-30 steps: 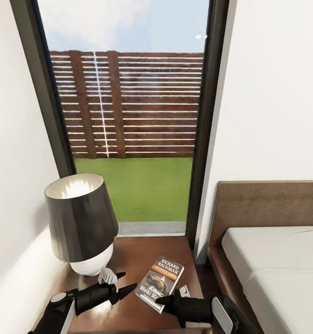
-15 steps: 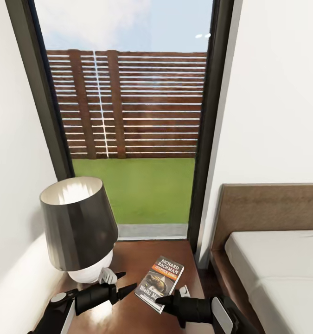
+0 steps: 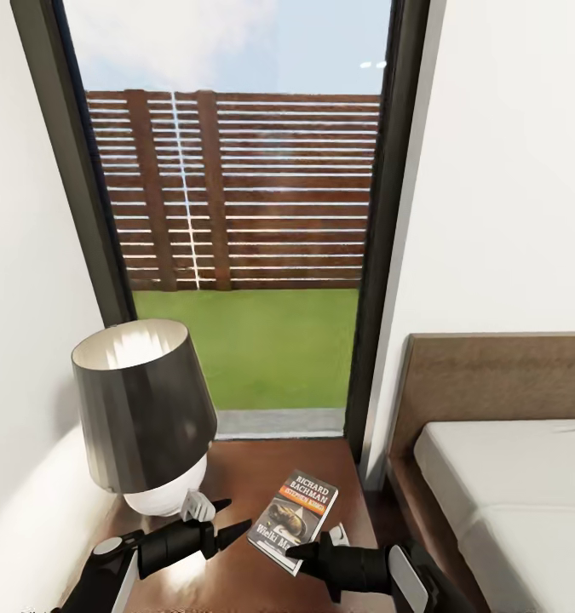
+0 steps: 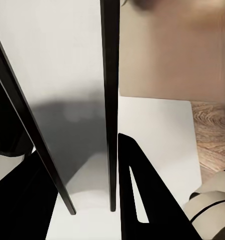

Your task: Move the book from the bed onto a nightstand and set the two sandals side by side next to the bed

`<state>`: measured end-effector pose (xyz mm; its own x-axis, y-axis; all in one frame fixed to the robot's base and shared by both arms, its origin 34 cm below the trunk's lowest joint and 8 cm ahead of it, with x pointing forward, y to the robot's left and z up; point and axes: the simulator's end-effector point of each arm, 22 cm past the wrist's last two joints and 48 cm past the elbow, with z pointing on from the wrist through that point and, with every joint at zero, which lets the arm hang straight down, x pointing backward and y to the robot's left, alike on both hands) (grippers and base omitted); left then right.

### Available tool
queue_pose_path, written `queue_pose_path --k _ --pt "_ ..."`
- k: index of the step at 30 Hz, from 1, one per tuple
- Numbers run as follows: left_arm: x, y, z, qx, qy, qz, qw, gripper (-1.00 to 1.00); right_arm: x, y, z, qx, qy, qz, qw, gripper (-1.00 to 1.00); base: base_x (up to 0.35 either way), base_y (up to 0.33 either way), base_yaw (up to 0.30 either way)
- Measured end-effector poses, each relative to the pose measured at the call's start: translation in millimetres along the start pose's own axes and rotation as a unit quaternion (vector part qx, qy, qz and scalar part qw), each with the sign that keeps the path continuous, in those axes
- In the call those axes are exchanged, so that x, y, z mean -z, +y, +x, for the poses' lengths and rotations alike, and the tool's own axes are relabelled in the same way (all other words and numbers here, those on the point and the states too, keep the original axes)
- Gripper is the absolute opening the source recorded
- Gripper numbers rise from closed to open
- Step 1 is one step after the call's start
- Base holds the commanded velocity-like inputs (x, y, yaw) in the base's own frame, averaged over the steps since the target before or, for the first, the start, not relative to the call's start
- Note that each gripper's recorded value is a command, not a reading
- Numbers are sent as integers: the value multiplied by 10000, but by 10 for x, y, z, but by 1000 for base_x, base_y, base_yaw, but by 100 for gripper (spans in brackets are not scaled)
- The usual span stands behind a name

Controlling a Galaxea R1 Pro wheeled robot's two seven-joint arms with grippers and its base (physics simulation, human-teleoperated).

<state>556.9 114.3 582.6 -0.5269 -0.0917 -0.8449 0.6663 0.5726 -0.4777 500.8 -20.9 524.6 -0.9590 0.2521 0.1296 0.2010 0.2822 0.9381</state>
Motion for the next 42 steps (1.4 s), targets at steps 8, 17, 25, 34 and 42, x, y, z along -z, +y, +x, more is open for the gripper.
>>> queue_pose_path --k 8,17,25,34,42 --pt "-23 57 162 -2 -2 1 10000 100 -48 -169 13 2 0 0 10000 -100 0 0 0" --pt "-43 114 332 -2 -3 1 10000 100 -96 -336 27 0 -2 -8 10000 -100 0 0 0" --pt "-49 127 374 -1 -3 1 10000 100 -108 -384 32 7 0 3 10000 -100 0 0 0" --pt "-60 155 459 -3 -4 2 10000 100 -132 -463 39 -3 -4 -14 10000 -100 0 0 0" --pt "-71 191 567 -4 -4 1 10000 100 -163 -573 51 0 -3 -12 10000 -100 0 0 0"
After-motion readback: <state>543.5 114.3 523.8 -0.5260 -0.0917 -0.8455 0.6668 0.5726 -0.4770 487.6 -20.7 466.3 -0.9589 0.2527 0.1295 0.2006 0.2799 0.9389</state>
